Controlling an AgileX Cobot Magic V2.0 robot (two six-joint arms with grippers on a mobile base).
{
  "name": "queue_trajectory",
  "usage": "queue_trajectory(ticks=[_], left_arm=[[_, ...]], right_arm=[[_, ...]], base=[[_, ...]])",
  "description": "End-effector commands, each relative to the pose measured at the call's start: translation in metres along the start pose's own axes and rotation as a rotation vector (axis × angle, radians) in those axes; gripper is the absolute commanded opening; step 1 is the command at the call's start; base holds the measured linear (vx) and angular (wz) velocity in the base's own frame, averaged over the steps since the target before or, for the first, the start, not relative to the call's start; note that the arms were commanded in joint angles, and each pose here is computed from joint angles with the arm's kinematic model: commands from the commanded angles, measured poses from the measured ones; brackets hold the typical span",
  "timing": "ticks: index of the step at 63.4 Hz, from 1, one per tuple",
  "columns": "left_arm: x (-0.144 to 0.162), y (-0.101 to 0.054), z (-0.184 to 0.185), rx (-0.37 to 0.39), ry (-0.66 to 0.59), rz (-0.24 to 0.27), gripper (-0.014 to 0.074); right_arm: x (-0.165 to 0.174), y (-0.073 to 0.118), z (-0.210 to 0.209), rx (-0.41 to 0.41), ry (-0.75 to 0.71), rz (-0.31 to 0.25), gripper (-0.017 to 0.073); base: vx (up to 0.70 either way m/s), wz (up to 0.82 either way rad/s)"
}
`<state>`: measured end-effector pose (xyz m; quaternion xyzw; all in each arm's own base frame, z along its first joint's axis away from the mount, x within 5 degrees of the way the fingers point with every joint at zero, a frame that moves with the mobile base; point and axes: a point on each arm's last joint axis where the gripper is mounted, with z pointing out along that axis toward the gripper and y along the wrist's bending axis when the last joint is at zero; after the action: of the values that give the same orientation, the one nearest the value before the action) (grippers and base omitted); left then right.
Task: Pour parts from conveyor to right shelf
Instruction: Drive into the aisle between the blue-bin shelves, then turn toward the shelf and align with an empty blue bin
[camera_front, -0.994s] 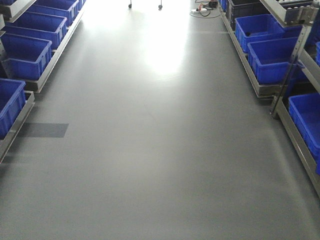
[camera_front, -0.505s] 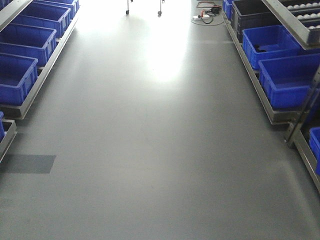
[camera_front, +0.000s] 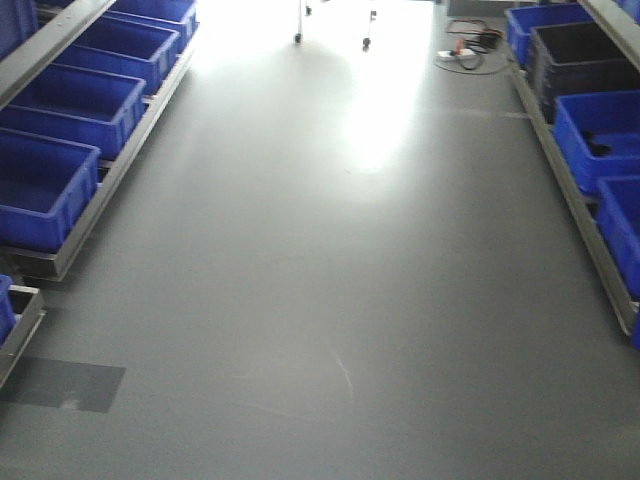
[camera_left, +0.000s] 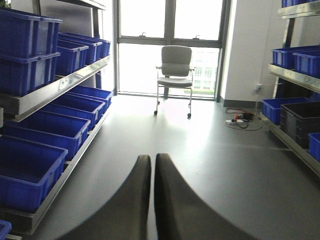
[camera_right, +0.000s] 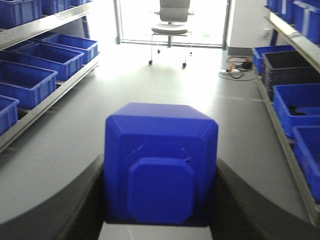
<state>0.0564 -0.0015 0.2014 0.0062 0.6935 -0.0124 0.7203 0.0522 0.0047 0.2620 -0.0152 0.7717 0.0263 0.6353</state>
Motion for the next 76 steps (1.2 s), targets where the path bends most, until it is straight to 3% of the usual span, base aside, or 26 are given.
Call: queue_trajectory(ticks=[1, 76], left_arm=[[0.0028, 0.0001, -0.0001, 0.002, -0.058, -0.012, -0.0006], [0.0028, 0.0001, -0.0001, 0.002, -0.058, -0.012, -0.0006]], right_arm=[[-0.0147, -0.0006, -0.0019, 0.009, -0.092, -0.006, -0.0008], [-0.0147, -0.0006, -0.0019, 0.009, -0.092, -0.006, -0.0008]], base=[[0.47, 0.34], [0.28, 0.81]])
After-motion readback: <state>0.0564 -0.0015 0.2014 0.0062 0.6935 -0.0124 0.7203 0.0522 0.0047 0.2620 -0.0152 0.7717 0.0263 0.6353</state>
